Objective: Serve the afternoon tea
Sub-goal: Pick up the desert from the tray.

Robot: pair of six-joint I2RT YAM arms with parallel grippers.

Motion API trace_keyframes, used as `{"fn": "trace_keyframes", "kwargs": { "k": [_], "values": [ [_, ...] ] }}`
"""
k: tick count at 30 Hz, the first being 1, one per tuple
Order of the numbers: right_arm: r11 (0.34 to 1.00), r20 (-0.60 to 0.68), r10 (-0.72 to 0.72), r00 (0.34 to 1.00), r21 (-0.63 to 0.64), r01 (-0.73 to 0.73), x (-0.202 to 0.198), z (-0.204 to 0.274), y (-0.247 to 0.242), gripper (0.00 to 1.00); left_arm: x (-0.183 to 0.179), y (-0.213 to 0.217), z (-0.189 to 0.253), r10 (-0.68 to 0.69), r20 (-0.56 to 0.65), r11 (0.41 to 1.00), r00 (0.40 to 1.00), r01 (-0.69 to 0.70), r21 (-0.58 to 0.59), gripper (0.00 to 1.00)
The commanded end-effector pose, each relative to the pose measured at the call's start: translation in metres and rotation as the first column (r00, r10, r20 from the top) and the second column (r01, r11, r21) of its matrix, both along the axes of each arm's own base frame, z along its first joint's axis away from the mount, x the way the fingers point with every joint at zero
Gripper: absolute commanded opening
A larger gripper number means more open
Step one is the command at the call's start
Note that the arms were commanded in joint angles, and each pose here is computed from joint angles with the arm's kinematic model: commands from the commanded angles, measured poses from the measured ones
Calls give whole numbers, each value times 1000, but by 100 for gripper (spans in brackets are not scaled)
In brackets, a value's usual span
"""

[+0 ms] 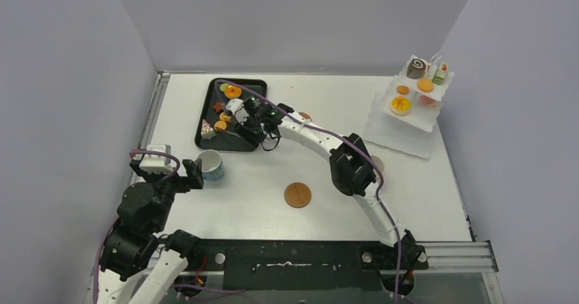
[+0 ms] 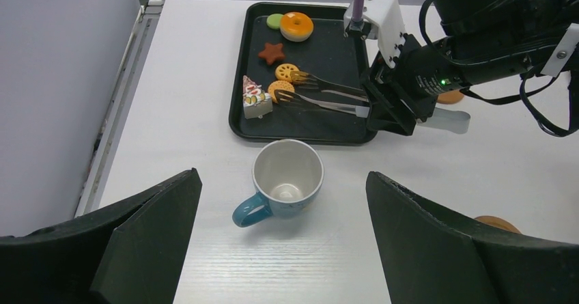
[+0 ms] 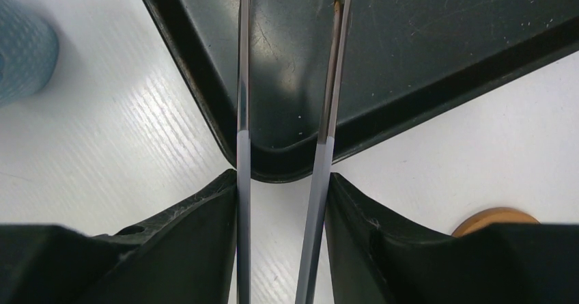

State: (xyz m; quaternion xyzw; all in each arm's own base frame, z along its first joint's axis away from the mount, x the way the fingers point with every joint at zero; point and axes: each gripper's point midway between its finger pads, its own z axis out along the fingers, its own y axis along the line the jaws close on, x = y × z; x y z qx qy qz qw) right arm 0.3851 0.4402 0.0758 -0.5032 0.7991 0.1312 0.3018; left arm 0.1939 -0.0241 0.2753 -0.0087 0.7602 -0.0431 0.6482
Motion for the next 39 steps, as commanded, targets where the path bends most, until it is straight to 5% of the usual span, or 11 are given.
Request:
{"fn": "trace_keyframes", "kwargs": {
  "k": [1,39],
  "values": [
    [996,97,1,995,83,-9,13,39,22,44,3,0,12,2,53,1000,999,-2,-11,90],
    [999,126,-48,991,8,47,17,41,13,44,3,-1,14,-6,63,1000,998,7,-12,90]
  ]
}}
